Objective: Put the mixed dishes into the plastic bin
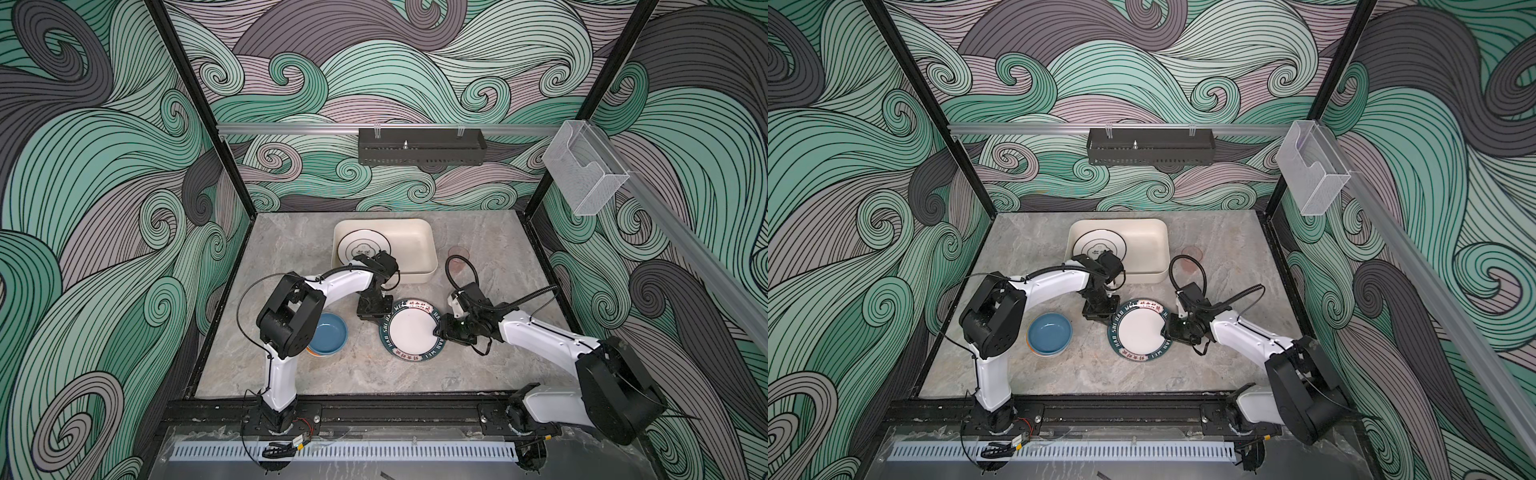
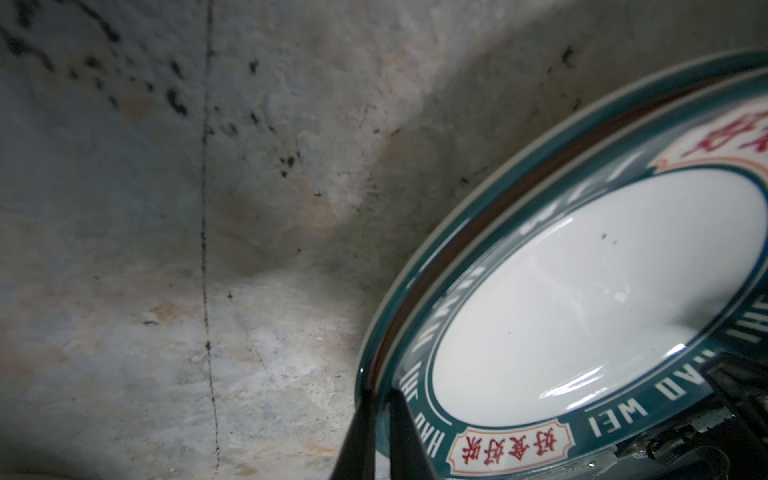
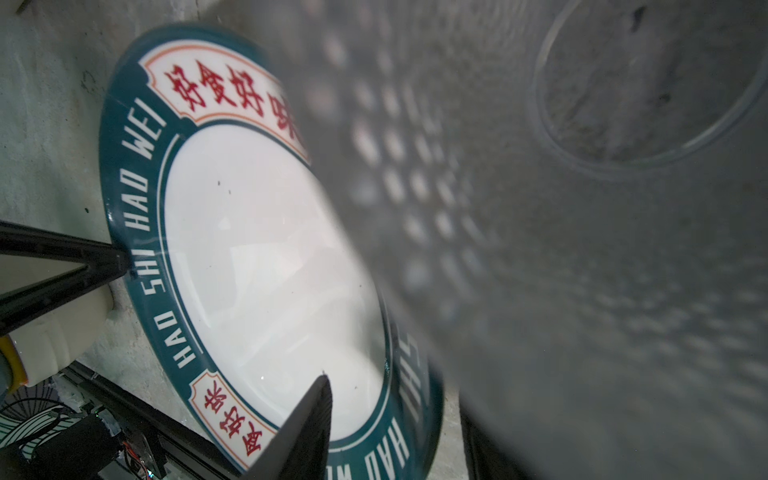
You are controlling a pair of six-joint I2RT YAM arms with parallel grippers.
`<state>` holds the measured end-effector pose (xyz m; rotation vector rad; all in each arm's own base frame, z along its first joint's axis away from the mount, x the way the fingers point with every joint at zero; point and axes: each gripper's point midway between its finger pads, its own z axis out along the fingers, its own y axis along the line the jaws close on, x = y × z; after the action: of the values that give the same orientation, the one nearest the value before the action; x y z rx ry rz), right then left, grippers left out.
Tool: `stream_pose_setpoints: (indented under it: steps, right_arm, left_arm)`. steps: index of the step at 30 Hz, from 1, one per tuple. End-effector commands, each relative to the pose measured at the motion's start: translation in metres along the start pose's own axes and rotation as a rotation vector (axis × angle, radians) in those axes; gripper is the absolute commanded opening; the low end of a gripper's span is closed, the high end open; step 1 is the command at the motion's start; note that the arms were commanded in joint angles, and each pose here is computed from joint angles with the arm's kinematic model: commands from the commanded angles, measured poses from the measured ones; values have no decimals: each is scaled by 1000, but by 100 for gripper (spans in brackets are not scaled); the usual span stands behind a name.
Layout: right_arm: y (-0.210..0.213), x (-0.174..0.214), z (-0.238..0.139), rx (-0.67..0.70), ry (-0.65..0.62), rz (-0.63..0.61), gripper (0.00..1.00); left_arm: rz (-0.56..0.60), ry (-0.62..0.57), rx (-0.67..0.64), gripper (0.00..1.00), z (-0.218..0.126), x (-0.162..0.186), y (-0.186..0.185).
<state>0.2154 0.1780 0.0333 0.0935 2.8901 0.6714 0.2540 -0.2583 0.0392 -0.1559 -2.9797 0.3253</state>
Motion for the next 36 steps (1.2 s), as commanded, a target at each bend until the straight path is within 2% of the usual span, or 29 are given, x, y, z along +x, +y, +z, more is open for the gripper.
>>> stream_pose_setpoints:
  steps: [1,6,10,19,36]
  right_arm:
    - [0,5,2,-2,11,2,51]
    - [-2,6,2,3,9,4,51]
    - [-3,5,1,9,2,6,52]
    - [-6,4,3,26,1,18,49]
    - [-13,3,0,56,-19,19,20]
  left_arm:
    - [11,23,-15,10,5,1,-3]
    - [17,33,-14,10,8,1,-4]
    - [21,44,-16,15,12,1,-6]
    - [38,52,-2,17,13,2,-9]
    - [60,30,25,17,3,6,-13]
